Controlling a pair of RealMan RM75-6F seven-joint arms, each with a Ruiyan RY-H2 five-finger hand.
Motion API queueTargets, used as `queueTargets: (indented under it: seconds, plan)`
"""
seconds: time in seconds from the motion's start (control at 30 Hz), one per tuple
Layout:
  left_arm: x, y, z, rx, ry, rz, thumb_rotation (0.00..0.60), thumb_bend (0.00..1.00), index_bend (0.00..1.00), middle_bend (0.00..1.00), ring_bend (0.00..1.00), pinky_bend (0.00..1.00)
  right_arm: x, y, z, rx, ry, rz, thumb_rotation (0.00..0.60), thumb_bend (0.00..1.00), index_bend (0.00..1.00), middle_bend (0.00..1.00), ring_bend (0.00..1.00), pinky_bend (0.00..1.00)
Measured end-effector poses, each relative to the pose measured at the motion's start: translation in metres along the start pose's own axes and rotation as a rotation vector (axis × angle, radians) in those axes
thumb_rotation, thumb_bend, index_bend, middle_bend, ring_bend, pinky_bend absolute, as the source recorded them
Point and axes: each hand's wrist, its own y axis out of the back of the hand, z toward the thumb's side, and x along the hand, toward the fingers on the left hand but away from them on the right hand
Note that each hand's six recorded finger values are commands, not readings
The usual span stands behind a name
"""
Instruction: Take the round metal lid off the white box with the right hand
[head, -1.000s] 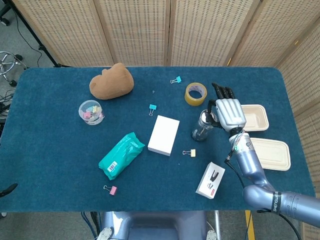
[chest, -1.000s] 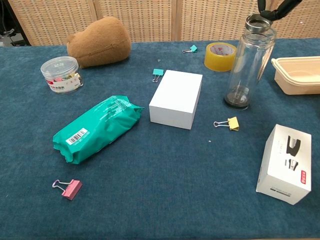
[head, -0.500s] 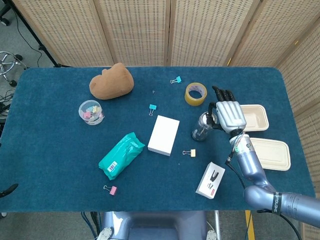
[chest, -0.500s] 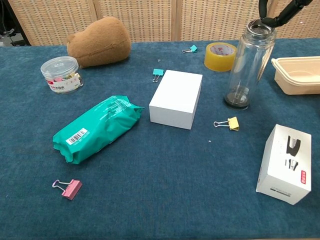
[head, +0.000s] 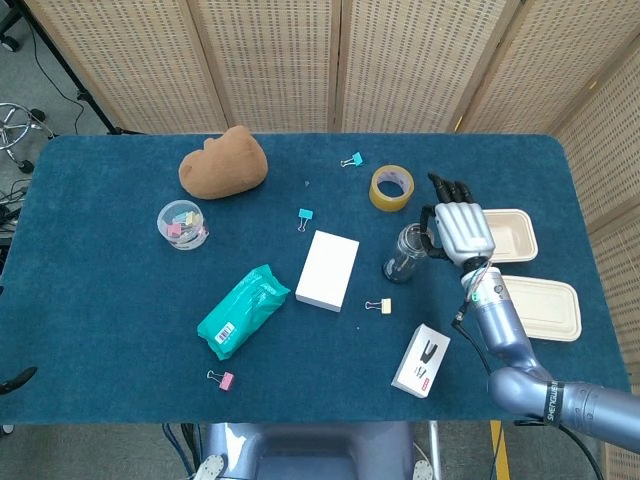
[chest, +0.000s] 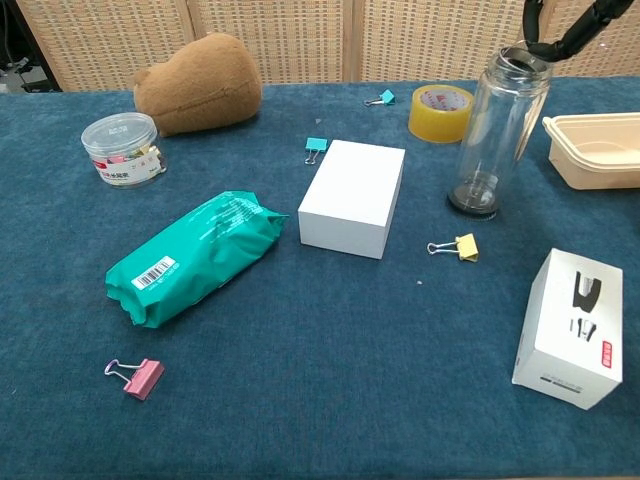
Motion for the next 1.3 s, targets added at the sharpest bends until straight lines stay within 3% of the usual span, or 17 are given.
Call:
queueTargets:
  seconds: [0.33, 0.77, 1.0, 1.17, 1.3]
  plan:
    - [0.0, -0.002, 0.002, 0.004, -0.011, -0.01, 0.6, 0.04, 0.0, 0.0, 0.0, 0.0, 0.001, -0.004, -0.002, 0.012, 0.005, 0.023, 0.6, 0.67, 0.5, 0.0, 0.0, 0.0]
    - [0.0, -0.002, 0.003, 0.004, -0.014, -0.01, 0.6, 0.04, 0.0, 0.0, 0.0, 0.0, 0.004, -0.002, -0.001, 0.027, 0.01, 0.023, 0.6, 0.67, 0.48, 0.0, 0.0, 0.0]
    - [0.0, -0.002, 0.003, 0.001, -0.012, -0.01, 0.6, 0.04, 0.0, 0.0, 0.0, 0.0, 0.013, 0.012, 0.004, 0.028, 0.042, -0.02, 0.6, 0.68, 0.46, 0.0, 0.0, 0.0]
    - [0.0, -0.003, 0.003, 0.002, -0.012, -0.013, 0.6, 0.04, 0.0, 0.0, 0.0, 0.0, 0.024, 0.024, 0.0, 0.041, 0.067, -0.057, 0.6, 0.67, 0.37, 0.0, 0.0, 0.0]
    - [0.0, -0.004, 0.004, 0.003, -0.012, -0.015, 0.6, 0.04, 0.0, 0.0, 0.0, 0.0, 0.038, 0.033, -0.01, 0.057, 0.08, -0.088, 0.6, 0.67, 0.19, 0.0, 0.0, 0.0]
